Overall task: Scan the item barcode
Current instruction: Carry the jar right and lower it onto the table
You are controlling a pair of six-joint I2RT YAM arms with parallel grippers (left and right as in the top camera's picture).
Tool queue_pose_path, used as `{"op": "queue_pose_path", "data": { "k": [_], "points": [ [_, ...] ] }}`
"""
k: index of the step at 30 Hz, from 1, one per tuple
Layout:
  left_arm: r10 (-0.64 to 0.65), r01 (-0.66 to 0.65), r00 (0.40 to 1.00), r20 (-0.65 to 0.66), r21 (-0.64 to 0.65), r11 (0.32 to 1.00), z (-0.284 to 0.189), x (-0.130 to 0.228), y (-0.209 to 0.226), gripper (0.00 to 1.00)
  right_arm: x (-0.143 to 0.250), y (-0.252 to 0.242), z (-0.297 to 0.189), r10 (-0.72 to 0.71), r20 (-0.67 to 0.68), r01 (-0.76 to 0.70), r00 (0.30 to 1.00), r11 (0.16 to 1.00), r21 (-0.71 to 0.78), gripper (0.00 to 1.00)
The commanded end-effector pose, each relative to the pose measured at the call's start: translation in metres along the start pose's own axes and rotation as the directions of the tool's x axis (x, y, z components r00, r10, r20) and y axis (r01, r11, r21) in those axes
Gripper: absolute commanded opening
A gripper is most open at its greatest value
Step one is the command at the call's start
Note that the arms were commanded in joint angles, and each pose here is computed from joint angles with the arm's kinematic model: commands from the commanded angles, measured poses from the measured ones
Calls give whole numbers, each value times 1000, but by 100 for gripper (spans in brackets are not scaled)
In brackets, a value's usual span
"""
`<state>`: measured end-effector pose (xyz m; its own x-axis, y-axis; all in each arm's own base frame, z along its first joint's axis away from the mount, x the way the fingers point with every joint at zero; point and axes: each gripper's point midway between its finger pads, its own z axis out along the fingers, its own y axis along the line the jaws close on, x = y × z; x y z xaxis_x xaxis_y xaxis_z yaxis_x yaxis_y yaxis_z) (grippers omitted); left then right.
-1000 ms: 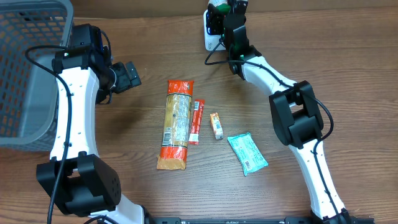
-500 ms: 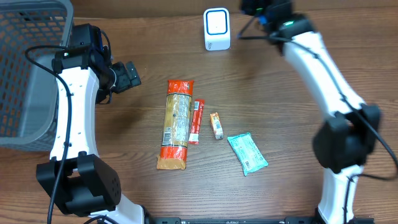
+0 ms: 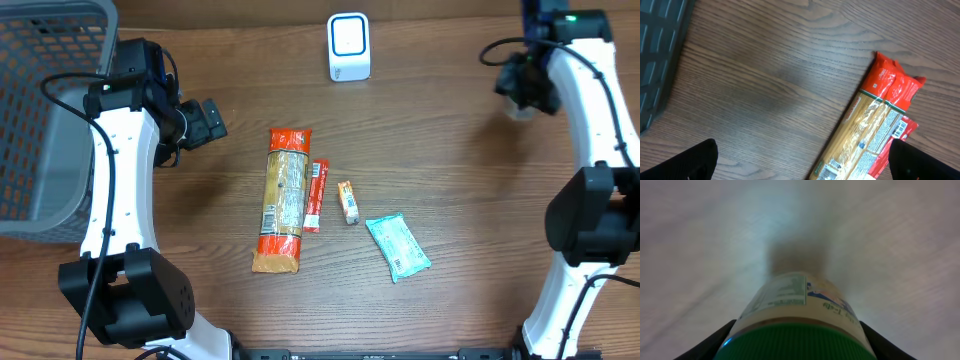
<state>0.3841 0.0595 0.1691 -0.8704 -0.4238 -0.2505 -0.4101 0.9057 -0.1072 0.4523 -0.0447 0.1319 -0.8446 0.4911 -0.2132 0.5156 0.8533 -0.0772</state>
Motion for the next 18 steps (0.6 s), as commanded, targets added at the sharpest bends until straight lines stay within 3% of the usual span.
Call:
{"op": "queue_pose_path", "data": {
  "k": [1,12,13,14,18],
  "points": [
    [23,-23,1000,13,2,1000,-3,-3,-3,100,0,-26,3,41,-37,-40,998,998,39,4],
    [23,-23,1000,13,2,1000,-3,-3,-3,100,33,-70,43,99,-197,-73,975,988,134,4],
    [23,-23,1000,13,2,1000,-3,-3,-3,100,37,-72,50,102,-205,-74,973,988,139,9],
    [22,-22,1000,13,2,1000,-3,-3,-3,100,39,-72,56,104,-208,-76,973,987,140,20],
    [22,-22,1000,13,2,1000,-3,-3,-3,100,48,-75,77,109,-222,-77,969,986,148,28]
  ]
}}
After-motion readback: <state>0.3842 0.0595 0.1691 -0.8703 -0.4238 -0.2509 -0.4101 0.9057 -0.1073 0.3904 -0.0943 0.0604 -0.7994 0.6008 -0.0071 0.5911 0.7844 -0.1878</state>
